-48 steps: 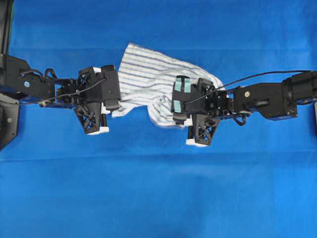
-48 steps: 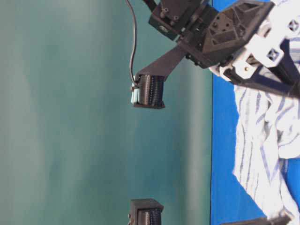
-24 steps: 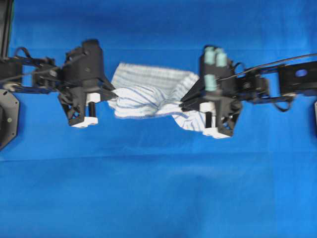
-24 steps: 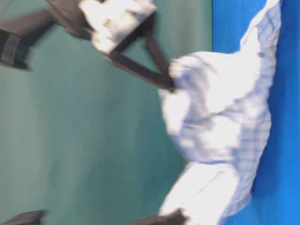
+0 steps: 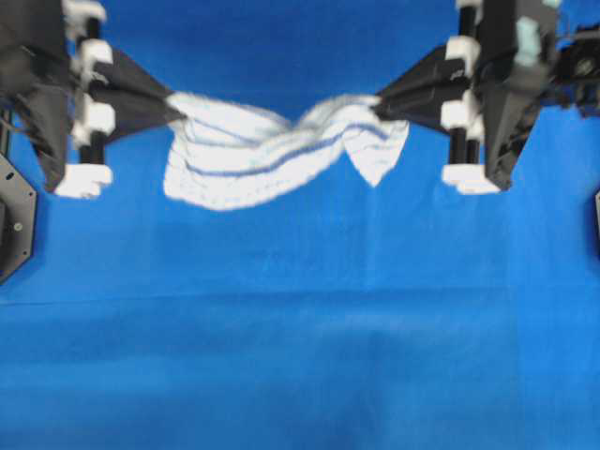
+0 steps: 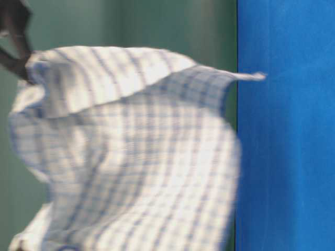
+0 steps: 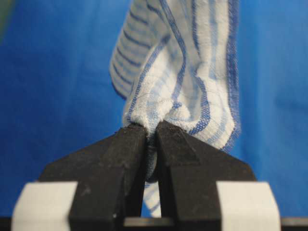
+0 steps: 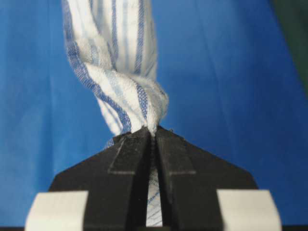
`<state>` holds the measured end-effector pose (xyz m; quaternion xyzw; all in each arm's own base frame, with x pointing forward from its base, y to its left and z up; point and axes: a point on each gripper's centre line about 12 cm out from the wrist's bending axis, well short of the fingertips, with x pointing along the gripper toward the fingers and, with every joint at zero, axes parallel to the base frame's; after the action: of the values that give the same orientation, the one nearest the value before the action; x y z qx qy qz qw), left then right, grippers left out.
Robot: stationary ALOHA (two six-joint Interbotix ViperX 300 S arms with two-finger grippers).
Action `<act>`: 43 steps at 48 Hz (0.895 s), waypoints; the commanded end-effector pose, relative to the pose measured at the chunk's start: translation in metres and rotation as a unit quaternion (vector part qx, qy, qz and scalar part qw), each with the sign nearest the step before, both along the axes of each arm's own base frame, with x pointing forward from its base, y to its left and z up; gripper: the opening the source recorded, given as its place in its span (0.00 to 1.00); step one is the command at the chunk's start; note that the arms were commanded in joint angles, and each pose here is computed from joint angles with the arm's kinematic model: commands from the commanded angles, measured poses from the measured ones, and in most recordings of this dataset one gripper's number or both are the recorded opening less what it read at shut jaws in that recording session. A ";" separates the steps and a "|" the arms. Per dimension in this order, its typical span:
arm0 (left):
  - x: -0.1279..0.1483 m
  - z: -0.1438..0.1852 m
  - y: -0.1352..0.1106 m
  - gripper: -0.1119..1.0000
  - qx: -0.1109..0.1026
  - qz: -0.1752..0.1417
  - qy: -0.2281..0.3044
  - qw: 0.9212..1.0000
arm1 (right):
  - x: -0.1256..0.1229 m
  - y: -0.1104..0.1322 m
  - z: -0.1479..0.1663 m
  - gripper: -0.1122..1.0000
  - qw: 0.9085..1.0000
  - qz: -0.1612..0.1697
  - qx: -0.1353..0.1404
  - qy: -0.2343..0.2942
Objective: Lift the towel with both arms.
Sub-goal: 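Lift the towel again with both grippers, spreading them apart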
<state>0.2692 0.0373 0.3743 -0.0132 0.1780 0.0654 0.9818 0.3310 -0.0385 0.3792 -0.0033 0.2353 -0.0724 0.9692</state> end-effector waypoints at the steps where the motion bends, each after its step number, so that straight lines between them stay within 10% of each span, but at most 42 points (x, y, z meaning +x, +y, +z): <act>1: -0.006 0.030 0.004 0.12 0.004 0.008 -0.036 0.999 | -0.007 -0.001 0.035 0.14 0.999 -0.003 -0.014 -0.030; 18: -0.021 0.085 0.001 0.12 0.011 0.007 -0.071 0.997 | -0.019 -0.003 0.093 0.14 0.998 -0.013 -0.026 -0.059; 43: -0.020 0.087 0.001 0.12 0.025 0.003 -0.073 0.997 | -0.024 -0.003 0.094 0.14 0.999 -0.015 -0.027 -0.044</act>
<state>0.2509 0.0384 0.4503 0.0027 0.1214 0.0711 0.9901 0.3143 -0.0422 0.4579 -0.0197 0.2119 -0.0926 0.9727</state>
